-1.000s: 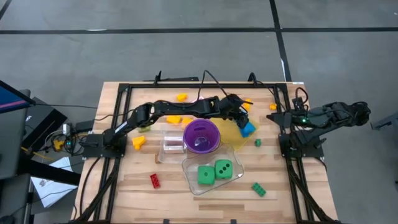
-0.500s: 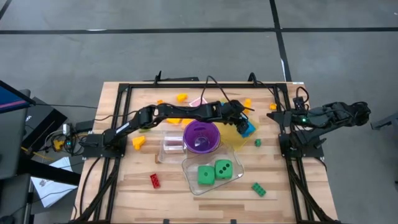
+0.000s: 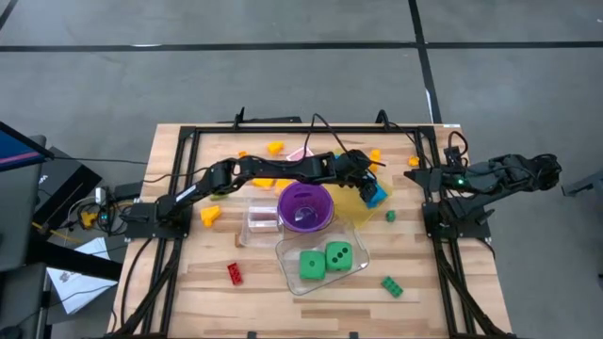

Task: Pick & Place Toys
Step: Put the small light blue game piece into the yellow bin, then put the small green game piece into the yellow bin

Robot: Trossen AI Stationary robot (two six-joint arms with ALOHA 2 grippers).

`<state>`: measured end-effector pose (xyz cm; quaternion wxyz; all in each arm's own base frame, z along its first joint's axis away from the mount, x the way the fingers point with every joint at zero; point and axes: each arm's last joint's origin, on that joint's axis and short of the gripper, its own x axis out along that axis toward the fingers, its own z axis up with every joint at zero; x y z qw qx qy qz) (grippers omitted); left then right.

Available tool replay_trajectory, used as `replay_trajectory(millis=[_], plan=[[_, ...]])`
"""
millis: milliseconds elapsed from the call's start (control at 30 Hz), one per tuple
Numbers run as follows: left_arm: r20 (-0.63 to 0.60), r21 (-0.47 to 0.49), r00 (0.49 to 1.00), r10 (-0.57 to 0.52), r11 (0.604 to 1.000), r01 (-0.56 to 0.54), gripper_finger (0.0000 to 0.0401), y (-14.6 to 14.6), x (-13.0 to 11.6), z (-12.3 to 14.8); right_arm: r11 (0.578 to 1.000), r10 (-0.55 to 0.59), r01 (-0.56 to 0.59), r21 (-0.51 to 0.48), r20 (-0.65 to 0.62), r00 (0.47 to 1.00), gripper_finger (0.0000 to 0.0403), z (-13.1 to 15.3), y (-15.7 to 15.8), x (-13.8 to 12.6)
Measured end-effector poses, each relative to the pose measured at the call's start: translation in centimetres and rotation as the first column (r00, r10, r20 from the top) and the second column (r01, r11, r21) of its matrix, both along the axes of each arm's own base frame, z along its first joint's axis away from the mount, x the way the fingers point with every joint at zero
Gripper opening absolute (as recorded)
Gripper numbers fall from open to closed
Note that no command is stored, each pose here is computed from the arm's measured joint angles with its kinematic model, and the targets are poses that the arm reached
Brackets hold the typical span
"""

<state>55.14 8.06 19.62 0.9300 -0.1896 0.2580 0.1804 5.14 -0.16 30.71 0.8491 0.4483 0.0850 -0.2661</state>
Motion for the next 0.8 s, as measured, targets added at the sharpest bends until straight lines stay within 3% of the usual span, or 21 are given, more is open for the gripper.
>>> replay_trajectory(millis=[167, 433, 667, 800], plan=[[0.010, -0.036, 1.000, 0.027, 0.999, -0.027, 0.0207, 0.2, 0.0, 0.0, 1.000, 0.000, 0.000, 0.000, -0.001, 1.000, 0.0379, 0.0, 0.0, 0.0], [0.012, -0.042, 0.999, 0.033, 0.999, -0.033, 0.0253, 0.3, 0.0, 0.0, 1.000, 0.002, -0.002, -0.005, -0.003, 1.000, 0.0379, 0.0, 0.0, 0.0], [0.027, -0.039, 0.998, 0.055, 0.998, -0.054, 0.0251, 1.4, -0.2, 0.2, 1.000, 0.003, -0.003, -0.007, -0.004, 1.000, 0.0379, 0.0, 0.0, 0.0], [0.066, -0.035, 0.995, 0.073, 0.997, -0.071, 0.0248, 2.4, -0.6, 1.8, 1.000, 0.003, -0.003, -0.007, -0.004, 1.000, 0.0379, 0.0, 0.0, 0.0]])
